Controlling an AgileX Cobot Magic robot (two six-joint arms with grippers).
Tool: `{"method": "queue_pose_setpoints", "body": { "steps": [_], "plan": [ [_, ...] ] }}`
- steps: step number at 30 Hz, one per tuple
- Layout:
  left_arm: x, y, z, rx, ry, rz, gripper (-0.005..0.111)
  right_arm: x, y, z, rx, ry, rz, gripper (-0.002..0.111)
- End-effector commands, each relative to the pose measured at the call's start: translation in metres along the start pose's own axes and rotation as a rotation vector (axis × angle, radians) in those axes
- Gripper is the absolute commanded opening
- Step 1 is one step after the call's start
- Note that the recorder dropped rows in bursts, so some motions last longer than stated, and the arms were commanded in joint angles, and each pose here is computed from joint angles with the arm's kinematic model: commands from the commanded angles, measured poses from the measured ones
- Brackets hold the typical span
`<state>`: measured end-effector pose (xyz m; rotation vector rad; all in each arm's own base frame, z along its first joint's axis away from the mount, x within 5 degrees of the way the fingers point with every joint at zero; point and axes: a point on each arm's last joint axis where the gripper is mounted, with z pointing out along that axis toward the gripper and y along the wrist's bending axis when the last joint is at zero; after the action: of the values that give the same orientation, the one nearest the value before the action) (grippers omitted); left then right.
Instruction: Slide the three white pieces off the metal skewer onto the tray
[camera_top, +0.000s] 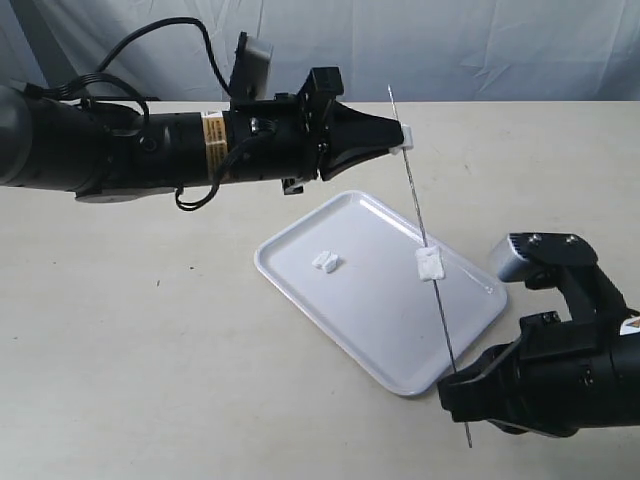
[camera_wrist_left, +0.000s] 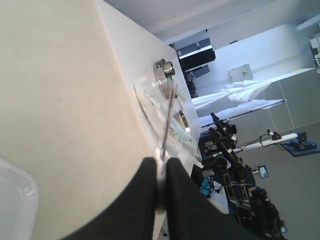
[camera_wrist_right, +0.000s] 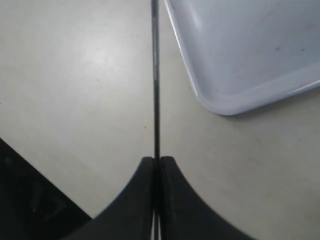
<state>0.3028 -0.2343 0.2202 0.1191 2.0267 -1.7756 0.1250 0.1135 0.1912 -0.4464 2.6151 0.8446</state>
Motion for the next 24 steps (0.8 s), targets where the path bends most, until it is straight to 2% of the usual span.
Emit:
{"method": "queue_pose_setpoints", "body": {
  "steps": [1, 9, 13, 17, 21, 24],
  "plan": [
    [-0.016, -0.004, -0.003, 0.015, -0.129, 0.005, 0.000, 0.008, 0.000, 0.001, -0.022, 0.047, 0.011, -0.001],
    [-0.035, 0.007, -0.020, -0.038, -0.212, 0.021, 0.000, 0.009, 0.001, 0.001, -0.029, 0.061, 0.008, -0.001],
    [-0.041, 0.018, -0.030, -0.125, -0.197, 0.056, 0.000, 0.009, 0.001, 0.001, -0.029, 0.059, 0.005, -0.001],
    [-0.034, 0.030, -0.033, -0.257, -0.097, 0.097, 0.000, 0.007, 0.001, 0.000, -0.023, 0.036, 0.000, -0.001],
    [-0.018, 0.054, -0.033, -0.426, 0.065, 0.098, 0.000, -0.001, 0.008, -0.008, -0.047, -0.016, -0.009, -0.001],
    [-0.005, 0.074, -0.030, -0.436, 0.161, 0.035, 0.000, -0.007, 0.013, -0.015, -0.061, -0.057, -0.028, -0.001]
  ]
}}
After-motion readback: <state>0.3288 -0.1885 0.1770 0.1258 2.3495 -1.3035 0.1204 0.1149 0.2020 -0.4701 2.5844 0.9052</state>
